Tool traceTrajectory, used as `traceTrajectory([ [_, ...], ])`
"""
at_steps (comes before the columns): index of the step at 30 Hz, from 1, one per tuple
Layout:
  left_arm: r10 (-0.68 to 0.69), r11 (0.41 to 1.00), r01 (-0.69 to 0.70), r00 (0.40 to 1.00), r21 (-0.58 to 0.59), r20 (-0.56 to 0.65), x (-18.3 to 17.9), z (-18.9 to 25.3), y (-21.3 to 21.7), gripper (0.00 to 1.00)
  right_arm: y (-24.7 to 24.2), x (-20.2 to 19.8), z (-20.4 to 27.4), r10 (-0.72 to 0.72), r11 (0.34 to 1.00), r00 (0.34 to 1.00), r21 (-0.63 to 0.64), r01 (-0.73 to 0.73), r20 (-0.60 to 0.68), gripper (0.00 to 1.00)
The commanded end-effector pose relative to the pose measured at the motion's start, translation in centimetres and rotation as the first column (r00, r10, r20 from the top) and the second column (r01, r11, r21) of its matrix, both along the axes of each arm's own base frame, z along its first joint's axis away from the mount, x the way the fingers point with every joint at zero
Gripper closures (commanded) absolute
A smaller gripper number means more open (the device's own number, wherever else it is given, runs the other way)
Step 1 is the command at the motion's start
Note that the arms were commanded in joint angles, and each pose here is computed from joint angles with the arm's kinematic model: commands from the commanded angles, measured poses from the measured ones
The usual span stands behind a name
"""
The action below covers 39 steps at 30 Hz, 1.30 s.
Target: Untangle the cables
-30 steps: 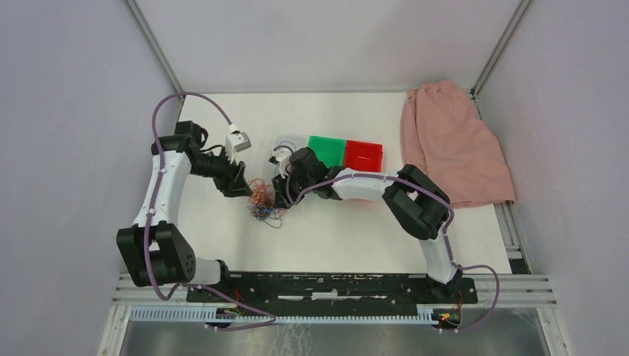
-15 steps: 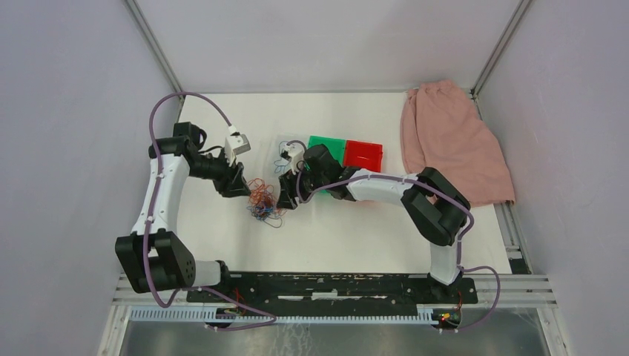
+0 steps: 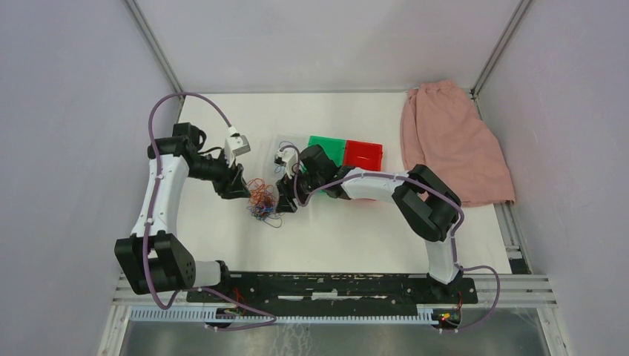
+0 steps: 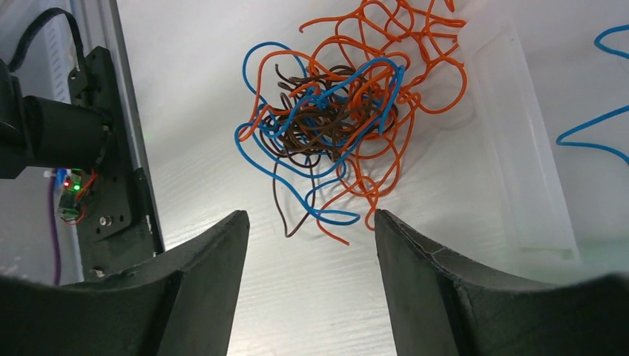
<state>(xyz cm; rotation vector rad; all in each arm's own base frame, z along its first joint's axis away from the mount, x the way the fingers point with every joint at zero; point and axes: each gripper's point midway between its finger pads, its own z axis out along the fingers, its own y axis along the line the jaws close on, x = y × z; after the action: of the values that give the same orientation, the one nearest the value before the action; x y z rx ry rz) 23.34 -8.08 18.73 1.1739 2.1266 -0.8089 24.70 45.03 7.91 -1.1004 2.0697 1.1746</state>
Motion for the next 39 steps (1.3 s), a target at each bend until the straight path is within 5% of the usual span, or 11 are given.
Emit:
traceTrajectory([
  [1, -0.052, 0.998, 0.054, 0.995, -0.028, 0.082, 0.0, 2.0, -0.5, 0.44, 0.9, 0.9, 0.5, 0.086, 0.996, 0.988, -0.029, -0.083, 0.132, 0.31],
  [10, -0.051, 0.998, 0.054, 0.995, -0.033, 0.084, 0.0, 2.4, -0.5, 0.45, 2.2, 0.9, 0.0, 0.108, 0.994, 0.973, -0.038, -0.102, 0.203, 0.46],
  [19, -0.104, 0.993, 0.109, 0.99, -0.048, 0.095, -1.5, 2.2, -1.0, 0.45, 1.8, 0.2, 4.9, 0.049, 0.998, 0.975, 0.014, -0.053, 0.218, 0.99],
  [29, -0.215, 0.964, 0.257, 0.909, -0.075, 0.357, -3.8, 4.0, -3.3, 0.45, 1.5, -3.8, 14.9, 0.061, 0.958, 0.99, 0.269, -0.094, 0.129, 1.0],
  [39, -0.193, 0.964, 0.26, 0.836, -0.062, 0.514, -3.4, 5.1, -4.5, 0.4, 1.7, -6.4, 19.2, 0.12, 0.923, 0.986, 0.354, -0.152, 0.113, 1.0],
])
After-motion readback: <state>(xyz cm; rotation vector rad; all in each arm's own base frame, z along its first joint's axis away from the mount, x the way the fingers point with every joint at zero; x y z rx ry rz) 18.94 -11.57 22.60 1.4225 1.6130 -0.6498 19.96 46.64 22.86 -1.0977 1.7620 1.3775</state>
